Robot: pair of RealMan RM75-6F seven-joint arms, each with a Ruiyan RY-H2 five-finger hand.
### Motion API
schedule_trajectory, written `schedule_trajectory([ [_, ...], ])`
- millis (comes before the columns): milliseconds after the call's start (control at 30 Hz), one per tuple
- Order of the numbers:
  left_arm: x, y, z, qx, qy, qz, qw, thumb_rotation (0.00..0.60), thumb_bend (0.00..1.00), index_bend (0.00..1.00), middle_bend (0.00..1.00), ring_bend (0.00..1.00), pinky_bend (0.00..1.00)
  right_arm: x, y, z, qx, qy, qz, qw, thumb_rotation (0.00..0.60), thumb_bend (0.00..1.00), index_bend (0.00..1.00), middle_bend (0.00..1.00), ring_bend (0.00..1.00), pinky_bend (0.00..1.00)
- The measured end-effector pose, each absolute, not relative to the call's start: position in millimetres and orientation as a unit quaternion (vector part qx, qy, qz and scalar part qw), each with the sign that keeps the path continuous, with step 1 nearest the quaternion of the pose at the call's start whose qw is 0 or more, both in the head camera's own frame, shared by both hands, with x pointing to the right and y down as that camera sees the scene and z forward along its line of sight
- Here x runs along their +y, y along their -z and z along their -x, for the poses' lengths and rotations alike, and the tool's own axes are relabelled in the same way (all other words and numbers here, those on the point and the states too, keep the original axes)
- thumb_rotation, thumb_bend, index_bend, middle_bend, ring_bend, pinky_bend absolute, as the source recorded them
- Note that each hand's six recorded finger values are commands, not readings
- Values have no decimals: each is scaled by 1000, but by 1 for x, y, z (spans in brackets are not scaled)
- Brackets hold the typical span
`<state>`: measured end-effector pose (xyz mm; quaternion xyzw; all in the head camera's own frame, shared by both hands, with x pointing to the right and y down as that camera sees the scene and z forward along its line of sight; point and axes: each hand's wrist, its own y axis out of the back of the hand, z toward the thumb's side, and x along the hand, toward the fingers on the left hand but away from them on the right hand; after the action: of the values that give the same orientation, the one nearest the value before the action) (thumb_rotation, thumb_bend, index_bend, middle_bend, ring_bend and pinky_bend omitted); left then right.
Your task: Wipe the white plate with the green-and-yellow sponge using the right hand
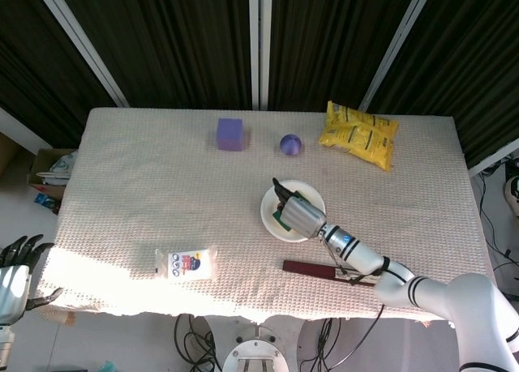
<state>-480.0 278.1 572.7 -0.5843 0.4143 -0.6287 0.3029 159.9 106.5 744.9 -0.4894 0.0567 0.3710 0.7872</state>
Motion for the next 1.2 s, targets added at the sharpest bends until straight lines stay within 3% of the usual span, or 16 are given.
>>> schedule_trajectory([
  [267, 277, -572, 480, 414, 628, 584, 306, 600, 80, 228, 102, 53, 106, 86, -744, -178, 49, -403, 473, 782, 600, 260, 595, 423, 154, 0],
  [533, 278, -573, 480, 413, 630, 583, 304, 600, 81, 228, 101, 53, 106, 90, -730, -184, 26, -394, 496, 773, 600, 260, 596, 431, 168, 0],
  [1033, 274, -574, 476, 409, 629, 586, 305, 600, 80, 228, 102, 53, 106, 72, -733, -239, 50, -449, 457, 766, 600, 261, 596, 431, 169, 0],
  [1200, 273, -574, 476, 408, 629, 587, 306, 600, 81, 228, 101, 53, 106, 75, -738, -233, 57, -445, 461, 766, 600, 261, 596, 430, 169, 0],
])
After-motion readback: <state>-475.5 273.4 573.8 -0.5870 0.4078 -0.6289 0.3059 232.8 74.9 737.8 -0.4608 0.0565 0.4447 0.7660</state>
